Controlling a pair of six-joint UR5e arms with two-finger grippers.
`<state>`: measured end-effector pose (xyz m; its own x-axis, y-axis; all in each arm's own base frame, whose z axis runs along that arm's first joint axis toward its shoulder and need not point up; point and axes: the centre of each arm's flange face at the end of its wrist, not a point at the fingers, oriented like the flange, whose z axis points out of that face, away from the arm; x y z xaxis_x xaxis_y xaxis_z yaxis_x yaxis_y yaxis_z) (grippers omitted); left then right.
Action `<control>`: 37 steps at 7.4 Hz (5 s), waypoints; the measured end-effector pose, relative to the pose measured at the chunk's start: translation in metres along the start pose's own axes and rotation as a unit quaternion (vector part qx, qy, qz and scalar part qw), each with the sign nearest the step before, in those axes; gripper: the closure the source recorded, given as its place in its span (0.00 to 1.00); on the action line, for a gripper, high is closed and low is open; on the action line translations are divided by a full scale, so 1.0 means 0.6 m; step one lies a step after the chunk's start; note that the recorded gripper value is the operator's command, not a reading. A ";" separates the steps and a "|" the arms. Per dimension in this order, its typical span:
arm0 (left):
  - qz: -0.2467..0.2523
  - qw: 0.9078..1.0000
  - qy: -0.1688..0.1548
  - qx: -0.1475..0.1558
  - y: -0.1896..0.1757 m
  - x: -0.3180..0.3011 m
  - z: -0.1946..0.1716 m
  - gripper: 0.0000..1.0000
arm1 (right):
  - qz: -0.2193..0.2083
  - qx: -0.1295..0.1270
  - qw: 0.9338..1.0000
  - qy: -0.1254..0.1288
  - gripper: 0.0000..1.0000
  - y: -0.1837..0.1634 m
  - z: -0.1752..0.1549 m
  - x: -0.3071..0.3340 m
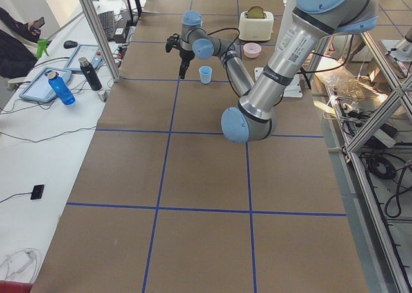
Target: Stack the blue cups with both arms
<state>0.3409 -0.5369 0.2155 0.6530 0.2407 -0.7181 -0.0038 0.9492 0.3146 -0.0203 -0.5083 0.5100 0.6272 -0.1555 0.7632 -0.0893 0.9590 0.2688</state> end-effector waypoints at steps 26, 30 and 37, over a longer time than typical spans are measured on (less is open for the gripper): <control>-0.072 0.994 -0.044 -0.071 0.237 -0.911 -0.110 0.01 | 0.197 -0.046 0.977 -0.064 1.00 -0.085 0.040 -0.734; -0.075 0.994 -0.044 -0.073 0.241 -0.914 -0.107 0.01 | 0.213 -0.047 0.976 -0.004 1.00 0.009 0.147 -1.007; -0.076 0.993 -0.043 -0.074 0.246 -0.915 -0.105 0.01 | 0.206 -0.080 0.974 0.049 1.00 0.063 0.203 -1.037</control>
<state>-0.0659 -0.5159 0.6169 0.7163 0.0803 -0.6932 -0.0078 0.9942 0.1071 -0.5080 -0.4044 0.1171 0.6348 0.2657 0.7256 -0.2319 0.9612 -0.1491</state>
